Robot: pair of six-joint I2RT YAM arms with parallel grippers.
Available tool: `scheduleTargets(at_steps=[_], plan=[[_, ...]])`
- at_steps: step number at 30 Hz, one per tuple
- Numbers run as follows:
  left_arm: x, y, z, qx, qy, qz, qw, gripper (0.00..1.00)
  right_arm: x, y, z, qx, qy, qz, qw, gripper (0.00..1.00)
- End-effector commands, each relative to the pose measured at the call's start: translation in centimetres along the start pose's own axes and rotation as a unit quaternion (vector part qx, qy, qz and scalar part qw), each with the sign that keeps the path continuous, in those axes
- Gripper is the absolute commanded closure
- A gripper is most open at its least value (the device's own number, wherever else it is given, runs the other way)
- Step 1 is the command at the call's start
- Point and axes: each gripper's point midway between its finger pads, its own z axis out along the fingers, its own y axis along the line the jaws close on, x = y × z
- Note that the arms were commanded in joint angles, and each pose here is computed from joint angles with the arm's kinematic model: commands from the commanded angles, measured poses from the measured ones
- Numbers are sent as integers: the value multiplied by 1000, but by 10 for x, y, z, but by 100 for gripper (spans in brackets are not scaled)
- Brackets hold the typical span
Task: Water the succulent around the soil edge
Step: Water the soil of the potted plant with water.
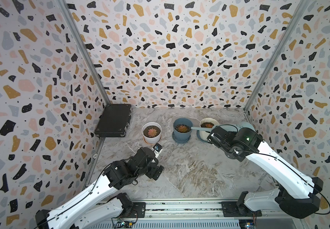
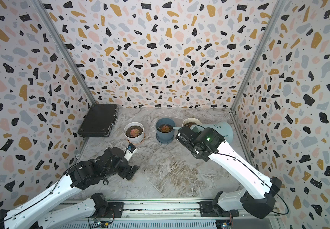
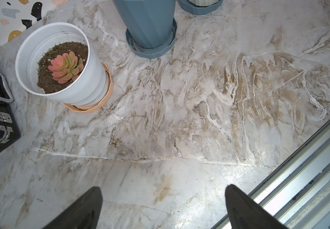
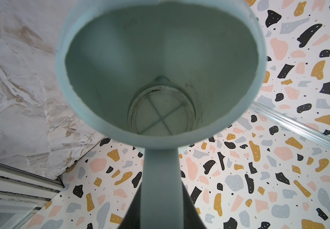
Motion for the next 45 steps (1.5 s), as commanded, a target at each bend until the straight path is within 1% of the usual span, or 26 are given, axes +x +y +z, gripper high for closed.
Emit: scheduleTargets(at_steps=[1,24,45], plan=[[-5,-2,0,4,-16,1,1000,1,38,-5,-8,7,56,-57,997,100],[-5,-2,1,4,-22,0,1000,1,15,-20,0,16,60,-60,996,100],[-5,-1,0,2,-25,1,1000,1,-24,-42,7,31,37,-49,998,100]])
